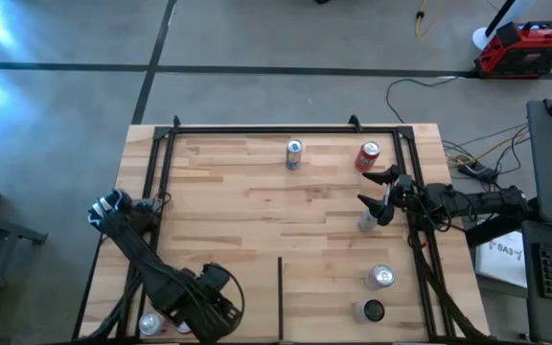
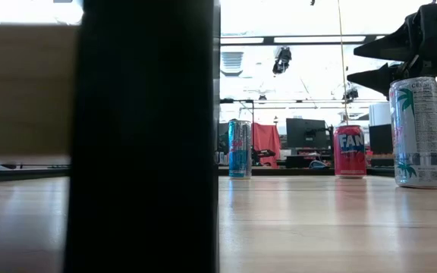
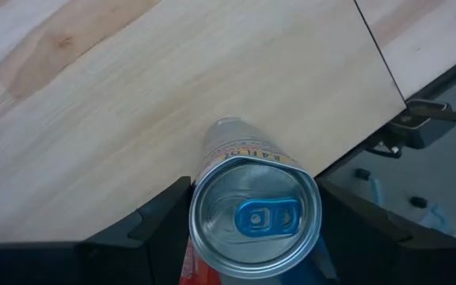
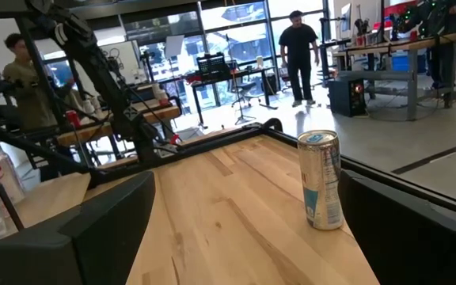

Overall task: Place canned beverage on shelf
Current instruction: Adjust the soda cans on the shelf, then move the top white pink soda can to the center of the table

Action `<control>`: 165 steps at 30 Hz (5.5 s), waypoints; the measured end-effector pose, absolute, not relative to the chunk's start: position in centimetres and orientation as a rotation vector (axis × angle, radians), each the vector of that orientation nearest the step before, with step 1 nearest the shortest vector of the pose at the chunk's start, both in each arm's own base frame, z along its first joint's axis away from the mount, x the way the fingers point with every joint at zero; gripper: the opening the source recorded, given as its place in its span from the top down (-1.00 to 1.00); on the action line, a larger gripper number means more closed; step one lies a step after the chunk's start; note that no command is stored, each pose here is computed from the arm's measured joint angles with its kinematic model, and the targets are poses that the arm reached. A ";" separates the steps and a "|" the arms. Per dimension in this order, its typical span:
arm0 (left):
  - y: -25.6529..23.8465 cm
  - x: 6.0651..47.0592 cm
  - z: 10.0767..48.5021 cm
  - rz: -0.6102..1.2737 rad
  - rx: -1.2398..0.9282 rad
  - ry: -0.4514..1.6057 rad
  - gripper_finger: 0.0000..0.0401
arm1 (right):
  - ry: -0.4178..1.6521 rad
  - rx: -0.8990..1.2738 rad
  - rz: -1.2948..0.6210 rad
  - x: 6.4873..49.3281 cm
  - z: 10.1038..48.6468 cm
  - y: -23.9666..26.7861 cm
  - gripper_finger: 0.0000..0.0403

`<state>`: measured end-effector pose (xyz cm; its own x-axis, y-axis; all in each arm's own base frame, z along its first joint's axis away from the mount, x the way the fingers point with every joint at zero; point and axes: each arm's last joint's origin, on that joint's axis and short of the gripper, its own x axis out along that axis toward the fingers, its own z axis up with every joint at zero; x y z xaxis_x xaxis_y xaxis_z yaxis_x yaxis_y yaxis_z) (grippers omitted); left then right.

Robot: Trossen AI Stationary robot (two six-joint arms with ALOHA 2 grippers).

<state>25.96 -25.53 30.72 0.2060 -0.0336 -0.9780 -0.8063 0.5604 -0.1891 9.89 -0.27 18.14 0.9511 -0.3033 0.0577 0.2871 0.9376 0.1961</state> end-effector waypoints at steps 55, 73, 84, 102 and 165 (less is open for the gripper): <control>-29.2 28.4 31.5 0.628 -0.763 1.292 -0.18 | -0.088 0.188 -0.302 9.9 18.1 -0.3 -0.90; -28.7 28.1 32.4 0.622 -0.768 1.267 -0.59 | -0.088 0.189 -0.302 9.9 18.1 -0.3 -0.90; -25.8 28.5 34.7 0.620 -0.668 1.089 -0.73 | -0.088 0.187 -0.302 9.9 18.1 -0.3 -0.90; -10.7 37.5 34.7 0.791 -0.824 1.078 -0.51 | -0.088 0.189 -0.302 9.9 18.1 -0.3 -0.90; 7.8 37.4 40.0 0.675 -0.438 0.762 -0.47 | -0.088 0.187 -0.302 9.9 18.1 -0.3 -0.90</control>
<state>37.41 7.81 40.03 0.5327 0.3944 -0.7488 -0.6956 0.7080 -0.1220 9.89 -0.27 18.14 0.9511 -0.3035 0.0581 0.2872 0.9375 0.1962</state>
